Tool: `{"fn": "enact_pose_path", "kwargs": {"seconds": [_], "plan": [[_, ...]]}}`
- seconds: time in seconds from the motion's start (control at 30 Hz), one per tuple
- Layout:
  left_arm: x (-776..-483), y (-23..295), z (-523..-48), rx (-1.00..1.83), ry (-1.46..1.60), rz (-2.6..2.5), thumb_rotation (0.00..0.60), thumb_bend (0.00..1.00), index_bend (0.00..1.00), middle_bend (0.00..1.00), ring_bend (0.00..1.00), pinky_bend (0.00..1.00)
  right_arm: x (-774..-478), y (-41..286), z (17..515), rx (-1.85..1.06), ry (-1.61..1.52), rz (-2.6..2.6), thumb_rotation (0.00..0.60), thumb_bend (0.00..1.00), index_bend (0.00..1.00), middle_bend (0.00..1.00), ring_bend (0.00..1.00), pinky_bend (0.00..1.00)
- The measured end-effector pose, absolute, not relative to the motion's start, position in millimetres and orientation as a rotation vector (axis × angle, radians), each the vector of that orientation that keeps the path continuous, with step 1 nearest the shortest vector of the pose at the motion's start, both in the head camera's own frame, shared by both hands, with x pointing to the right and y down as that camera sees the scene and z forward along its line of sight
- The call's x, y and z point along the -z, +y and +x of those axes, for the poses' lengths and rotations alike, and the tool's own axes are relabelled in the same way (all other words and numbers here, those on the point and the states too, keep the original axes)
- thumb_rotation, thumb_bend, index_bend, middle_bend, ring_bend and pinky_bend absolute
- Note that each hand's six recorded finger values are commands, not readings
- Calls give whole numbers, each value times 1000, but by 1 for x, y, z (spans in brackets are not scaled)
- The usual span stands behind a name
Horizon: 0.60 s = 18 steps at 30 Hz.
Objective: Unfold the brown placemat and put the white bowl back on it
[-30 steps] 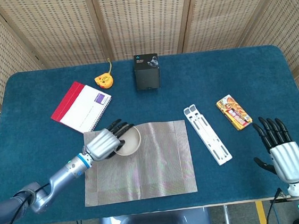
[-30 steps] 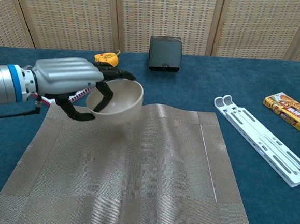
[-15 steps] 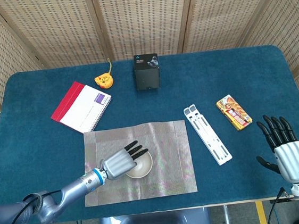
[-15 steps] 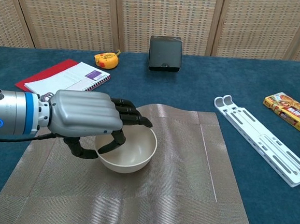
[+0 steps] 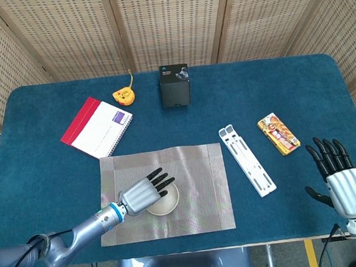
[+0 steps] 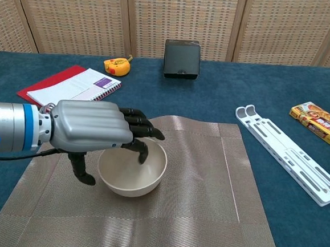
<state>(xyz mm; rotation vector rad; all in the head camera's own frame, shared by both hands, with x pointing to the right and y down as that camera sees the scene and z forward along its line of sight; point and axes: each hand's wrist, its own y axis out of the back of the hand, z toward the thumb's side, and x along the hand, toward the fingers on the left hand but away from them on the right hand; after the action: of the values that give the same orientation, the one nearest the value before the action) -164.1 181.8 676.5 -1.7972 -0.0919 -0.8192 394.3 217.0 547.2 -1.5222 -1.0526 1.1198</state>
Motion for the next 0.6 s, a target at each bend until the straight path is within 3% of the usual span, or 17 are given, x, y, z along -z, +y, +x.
{"fn": "enact_pose_path", "kwargs": {"seconds": [0.33, 0.6], "plan": [[-637, 154, -191, 819, 97, -1780, 600, 0, 0, 0, 0, 0, -542, 218, 393, -1104, -1050, -1501, 600, 0, 0, 0, 0, 0], [-584, 120, -266, 977, 505, -1678, 600, 0, 0, 0, 0, 0, -541, 217, 397, -1126, -1048, -1453, 600, 0, 0, 0, 0, 0]]}}
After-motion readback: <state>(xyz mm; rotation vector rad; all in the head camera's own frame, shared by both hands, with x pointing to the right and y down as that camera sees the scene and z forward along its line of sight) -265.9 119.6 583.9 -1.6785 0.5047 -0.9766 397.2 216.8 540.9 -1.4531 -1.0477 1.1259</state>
